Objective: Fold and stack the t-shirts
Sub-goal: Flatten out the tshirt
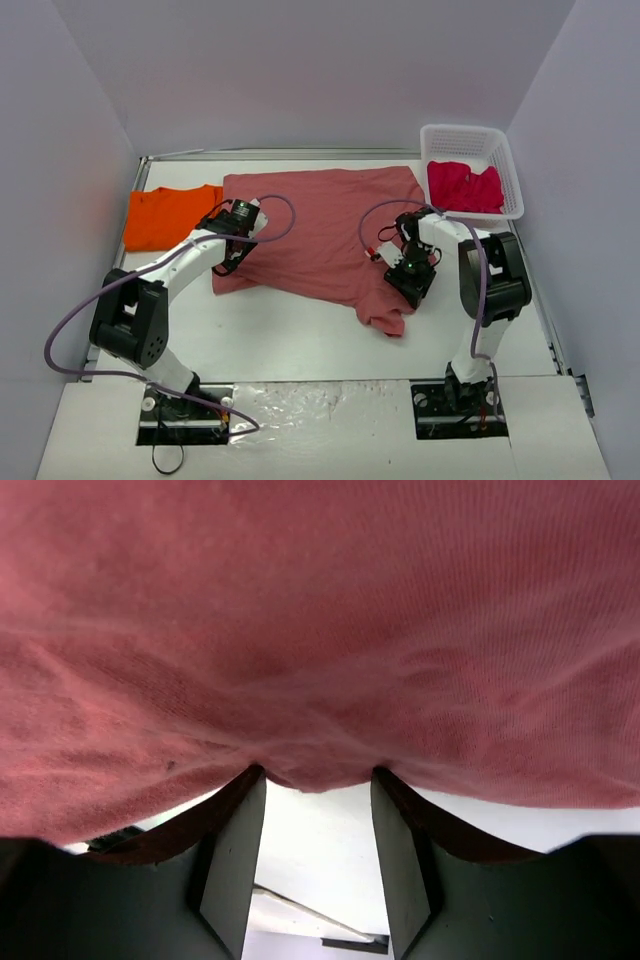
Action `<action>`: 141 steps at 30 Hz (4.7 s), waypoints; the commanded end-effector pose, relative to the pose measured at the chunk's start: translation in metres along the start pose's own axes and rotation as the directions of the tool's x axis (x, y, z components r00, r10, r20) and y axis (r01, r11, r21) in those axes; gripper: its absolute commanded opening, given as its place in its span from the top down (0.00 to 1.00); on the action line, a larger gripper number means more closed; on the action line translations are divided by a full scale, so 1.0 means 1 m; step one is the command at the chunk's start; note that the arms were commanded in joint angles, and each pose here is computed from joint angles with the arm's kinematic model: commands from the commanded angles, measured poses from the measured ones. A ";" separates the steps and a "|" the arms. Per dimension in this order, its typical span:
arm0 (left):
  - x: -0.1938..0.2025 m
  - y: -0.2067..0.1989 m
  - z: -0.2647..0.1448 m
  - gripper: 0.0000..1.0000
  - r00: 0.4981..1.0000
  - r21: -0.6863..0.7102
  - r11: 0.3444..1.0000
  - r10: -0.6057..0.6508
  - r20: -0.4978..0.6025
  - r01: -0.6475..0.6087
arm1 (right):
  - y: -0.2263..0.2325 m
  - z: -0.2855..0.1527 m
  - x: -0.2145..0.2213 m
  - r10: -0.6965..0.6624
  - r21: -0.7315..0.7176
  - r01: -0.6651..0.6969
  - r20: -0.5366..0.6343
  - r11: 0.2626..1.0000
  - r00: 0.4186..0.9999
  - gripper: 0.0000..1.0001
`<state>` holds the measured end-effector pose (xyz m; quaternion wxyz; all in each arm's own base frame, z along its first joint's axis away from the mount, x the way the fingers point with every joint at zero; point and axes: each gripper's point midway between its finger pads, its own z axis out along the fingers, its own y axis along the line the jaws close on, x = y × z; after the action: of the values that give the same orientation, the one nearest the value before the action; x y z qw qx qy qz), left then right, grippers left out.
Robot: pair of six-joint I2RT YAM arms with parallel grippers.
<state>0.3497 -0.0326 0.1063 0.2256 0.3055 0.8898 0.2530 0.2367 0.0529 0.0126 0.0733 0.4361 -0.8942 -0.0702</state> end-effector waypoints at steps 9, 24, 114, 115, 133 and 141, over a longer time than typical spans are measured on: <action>-0.003 0.008 -0.011 0.35 0.999 -0.024 1.000 -0.017 0.037 0.018 | -0.011 0.000 0.008 0.015 0.039 -0.013 -0.059 0.999 0.998 0.92; -0.004 0.008 -0.013 0.35 0.999 -0.025 0.999 -0.020 0.048 0.021 | -0.051 -0.025 0.039 0.116 0.261 -0.071 -0.161 0.963 0.980 1.00; 0.020 0.015 0.011 0.35 0.990 0.012 0.990 -0.139 -0.026 0.140 | 0.086 0.033 -0.033 -0.304 0.022 0.311 -0.159 0.950 0.939 1.00; 0.019 0.015 0.011 0.35 0.990 0.014 0.990 -0.139 -0.023 0.139 | 0.086 0.034 -0.032 -0.302 0.021 0.309 -0.164 0.951 0.939 1.00; 0.018 0.020 0.002 0.36 0.988 0.008 0.988 -0.154 -0.004 0.154 | 0.148 0.002 -0.027 -0.401 -0.115 0.390 -0.090 0.913 0.912 1.00; 0.018 0.021 0.001 0.36 0.988 0.003 0.988 -0.157 0.000 0.157 | 0.164 0.013 -0.025 -0.440 -0.163 0.420 -0.114 0.892 0.890 1.00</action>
<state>0.3434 -0.0070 0.0921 0.2155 0.2547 0.9135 0.2327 0.1449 0.1795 0.0223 0.1095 0.6238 -0.7676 -0.0986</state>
